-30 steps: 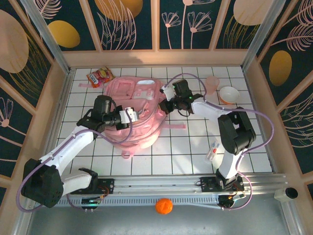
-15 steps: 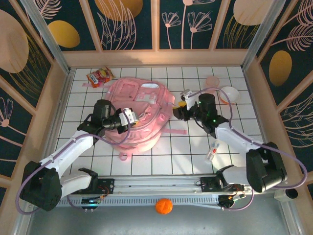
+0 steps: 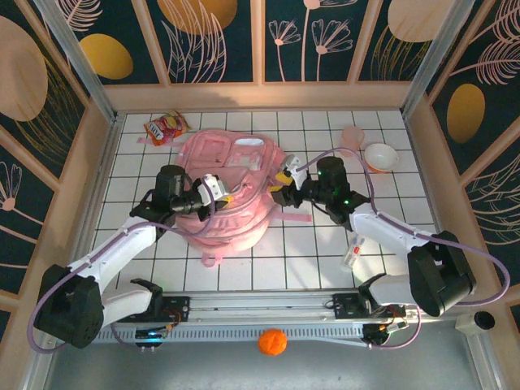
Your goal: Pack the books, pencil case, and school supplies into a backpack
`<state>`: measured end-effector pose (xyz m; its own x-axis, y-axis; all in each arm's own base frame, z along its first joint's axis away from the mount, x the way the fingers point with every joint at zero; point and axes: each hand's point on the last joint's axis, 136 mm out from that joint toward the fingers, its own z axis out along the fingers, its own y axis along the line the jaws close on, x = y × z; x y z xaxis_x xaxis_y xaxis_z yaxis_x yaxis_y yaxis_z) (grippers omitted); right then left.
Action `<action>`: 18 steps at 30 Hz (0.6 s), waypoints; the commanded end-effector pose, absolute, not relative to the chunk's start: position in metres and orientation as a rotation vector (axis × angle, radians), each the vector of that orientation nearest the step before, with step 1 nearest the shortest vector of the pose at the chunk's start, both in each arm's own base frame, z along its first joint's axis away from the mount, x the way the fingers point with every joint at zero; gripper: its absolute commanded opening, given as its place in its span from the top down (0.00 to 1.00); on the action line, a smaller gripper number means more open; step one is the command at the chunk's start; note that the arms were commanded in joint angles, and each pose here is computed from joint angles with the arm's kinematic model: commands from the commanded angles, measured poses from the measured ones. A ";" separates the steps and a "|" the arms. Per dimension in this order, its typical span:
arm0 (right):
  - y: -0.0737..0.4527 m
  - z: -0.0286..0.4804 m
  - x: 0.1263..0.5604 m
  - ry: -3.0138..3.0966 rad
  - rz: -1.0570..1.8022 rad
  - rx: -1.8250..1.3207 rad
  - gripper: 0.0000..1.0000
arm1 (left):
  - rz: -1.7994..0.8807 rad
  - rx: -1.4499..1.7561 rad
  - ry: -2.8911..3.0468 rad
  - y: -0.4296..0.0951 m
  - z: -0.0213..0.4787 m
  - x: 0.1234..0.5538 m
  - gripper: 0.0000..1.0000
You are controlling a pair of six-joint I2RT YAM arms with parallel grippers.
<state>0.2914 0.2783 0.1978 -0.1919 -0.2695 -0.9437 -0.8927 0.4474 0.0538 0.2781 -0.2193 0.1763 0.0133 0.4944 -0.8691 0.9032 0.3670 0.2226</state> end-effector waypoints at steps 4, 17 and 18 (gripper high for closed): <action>0.283 0.215 0.290 1.648 0.812 -1.049 0.50 | -0.533 1.227 1.448 -0.236 0.229 0.292 1.00; 0.319 0.194 0.288 1.666 0.890 -1.247 0.49 | -0.594 1.260 1.436 -0.246 0.221 0.286 1.00; 0.320 0.195 0.290 1.661 0.887 -1.247 0.49 | -0.600 1.264 1.433 -0.246 0.221 0.285 1.00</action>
<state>0.2901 0.3147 0.1902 -0.1692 -0.3504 -0.9212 -0.9557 0.2869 0.0664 0.2837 -0.2288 0.1749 -0.0106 0.4669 -0.8842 0.9128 0.3656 0.1822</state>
